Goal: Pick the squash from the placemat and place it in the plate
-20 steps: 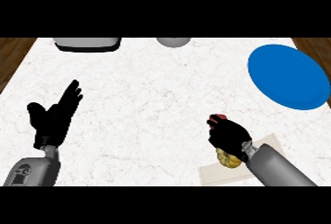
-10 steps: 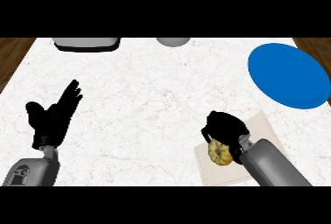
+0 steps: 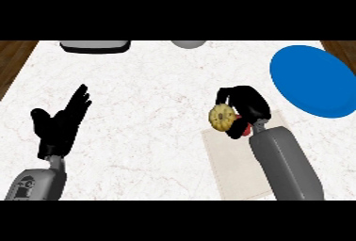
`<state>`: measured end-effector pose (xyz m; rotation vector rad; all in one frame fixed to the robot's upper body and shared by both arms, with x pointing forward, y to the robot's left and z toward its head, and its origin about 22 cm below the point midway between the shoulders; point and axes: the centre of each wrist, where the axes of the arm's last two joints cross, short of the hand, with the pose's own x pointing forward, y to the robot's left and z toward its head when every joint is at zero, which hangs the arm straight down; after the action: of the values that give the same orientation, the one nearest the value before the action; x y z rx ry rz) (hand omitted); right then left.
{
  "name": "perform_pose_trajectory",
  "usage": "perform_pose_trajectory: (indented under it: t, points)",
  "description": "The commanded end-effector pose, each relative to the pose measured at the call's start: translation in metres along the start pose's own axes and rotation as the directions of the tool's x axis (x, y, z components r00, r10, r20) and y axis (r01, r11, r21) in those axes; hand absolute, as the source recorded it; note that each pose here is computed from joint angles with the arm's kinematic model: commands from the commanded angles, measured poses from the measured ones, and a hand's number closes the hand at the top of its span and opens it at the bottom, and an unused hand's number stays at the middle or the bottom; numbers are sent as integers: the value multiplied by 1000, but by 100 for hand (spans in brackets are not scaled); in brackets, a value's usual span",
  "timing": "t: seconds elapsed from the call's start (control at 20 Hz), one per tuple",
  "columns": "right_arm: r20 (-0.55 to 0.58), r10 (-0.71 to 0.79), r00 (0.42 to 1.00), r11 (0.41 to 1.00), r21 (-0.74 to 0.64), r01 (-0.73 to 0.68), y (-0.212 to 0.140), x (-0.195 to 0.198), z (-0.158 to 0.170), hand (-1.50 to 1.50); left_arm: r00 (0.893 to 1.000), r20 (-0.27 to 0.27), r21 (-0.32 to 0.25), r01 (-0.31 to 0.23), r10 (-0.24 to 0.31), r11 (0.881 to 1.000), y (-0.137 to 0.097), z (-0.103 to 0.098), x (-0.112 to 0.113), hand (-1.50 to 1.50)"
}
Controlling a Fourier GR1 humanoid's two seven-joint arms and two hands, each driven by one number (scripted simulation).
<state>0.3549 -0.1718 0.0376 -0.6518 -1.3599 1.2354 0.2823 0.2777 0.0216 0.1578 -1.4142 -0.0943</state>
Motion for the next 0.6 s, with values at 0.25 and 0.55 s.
perform_pose_trajectory:
  t: [0.25,0.55]
  points:
    - [-114,-31,993,796,-604,-45,-73,4,-5,150,1000,-31,31,2,-1,1000,-10,-3,-21,0]
    - [-198,-206,958,727,-687,15,-75,-28,-12,150,1000,1,18,16,-16,1000,11,-17,15,0]
